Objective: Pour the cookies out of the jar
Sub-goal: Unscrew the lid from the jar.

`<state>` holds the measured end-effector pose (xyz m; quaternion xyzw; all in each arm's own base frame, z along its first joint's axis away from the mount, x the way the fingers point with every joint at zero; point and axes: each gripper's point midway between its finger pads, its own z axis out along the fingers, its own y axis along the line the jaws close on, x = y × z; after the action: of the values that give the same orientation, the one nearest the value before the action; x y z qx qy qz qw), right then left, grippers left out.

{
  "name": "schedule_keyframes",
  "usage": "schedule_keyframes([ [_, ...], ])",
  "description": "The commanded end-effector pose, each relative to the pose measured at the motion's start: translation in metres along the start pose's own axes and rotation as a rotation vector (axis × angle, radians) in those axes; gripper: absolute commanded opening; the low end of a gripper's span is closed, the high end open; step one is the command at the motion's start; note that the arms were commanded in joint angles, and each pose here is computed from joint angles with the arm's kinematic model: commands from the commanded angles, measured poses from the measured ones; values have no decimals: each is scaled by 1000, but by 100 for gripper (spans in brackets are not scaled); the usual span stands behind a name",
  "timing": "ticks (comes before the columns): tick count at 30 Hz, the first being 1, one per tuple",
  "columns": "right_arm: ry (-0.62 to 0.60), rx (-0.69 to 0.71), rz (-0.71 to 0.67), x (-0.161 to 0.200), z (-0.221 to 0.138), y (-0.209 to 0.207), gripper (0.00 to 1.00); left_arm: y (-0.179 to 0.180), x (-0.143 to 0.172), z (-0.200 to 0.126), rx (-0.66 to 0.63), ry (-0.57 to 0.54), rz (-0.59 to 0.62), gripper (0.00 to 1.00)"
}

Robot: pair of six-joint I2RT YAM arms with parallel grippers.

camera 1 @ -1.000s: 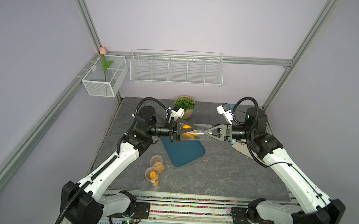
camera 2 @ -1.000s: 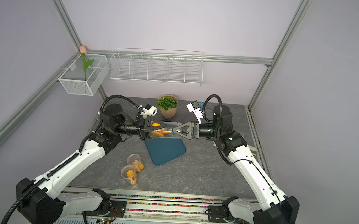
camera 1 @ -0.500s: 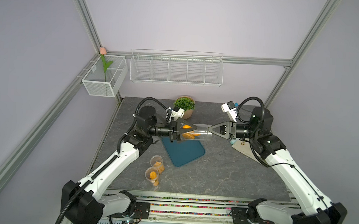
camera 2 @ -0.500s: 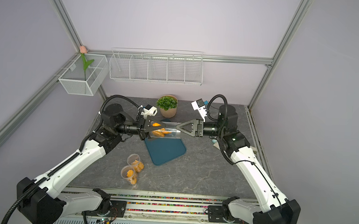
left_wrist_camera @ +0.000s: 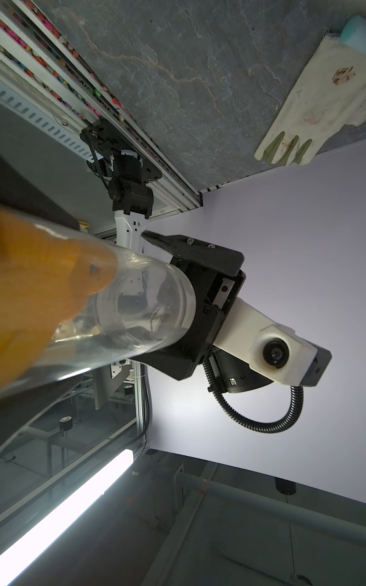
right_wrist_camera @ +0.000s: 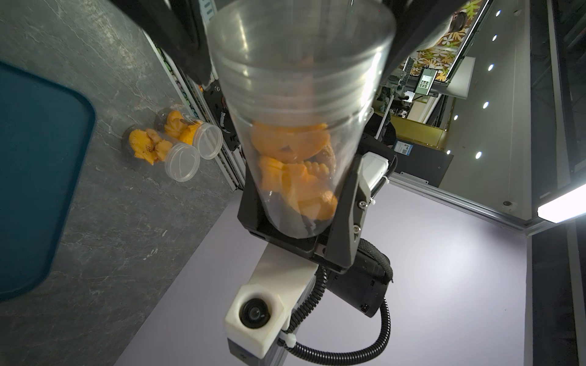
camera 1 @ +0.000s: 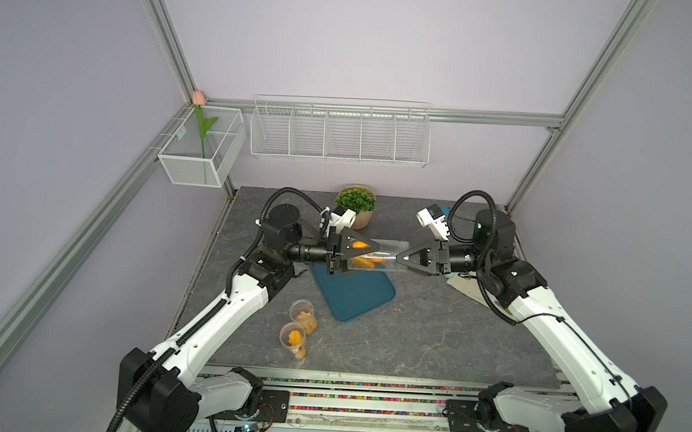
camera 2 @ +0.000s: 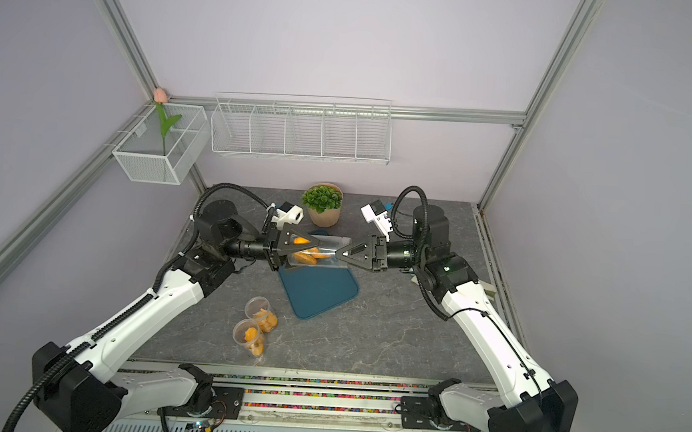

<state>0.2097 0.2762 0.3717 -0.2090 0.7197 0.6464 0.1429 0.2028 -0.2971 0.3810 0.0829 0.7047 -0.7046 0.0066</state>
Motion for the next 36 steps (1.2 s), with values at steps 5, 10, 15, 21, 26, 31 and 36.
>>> schedule_keyframes([
  [5, 21, -35, -33, 6, -3, 14, 62, -10, 1, 0, 16, 8, 30, 60],
  [10, -25, -24, -119, 1, -12, 19, 59, -10, 0, 0, 16, 6, 28, 60],
  [15, -114, 66, -370, 2, -23, 19, 57, -10, 0, 0, 15, 6, 26, 60],
  [21, -130, 125, -581, -1, -25, 11, 52, -9, 1, 0, 14, 7, 23, 60],
  [26, -107, 162, -808, 4, -24, 4, 50, -7, 1, 0, 14, 8, 17, 61],
  [31, -80, 225, -1019, 0, -23, -9, 42, -6, 2, 2, 14, 14, 12, 61],
  [36, -40, 325, -1176, -4, -29, -15, 42, -3, 6, 1, 12, 19, 5, 61],
])
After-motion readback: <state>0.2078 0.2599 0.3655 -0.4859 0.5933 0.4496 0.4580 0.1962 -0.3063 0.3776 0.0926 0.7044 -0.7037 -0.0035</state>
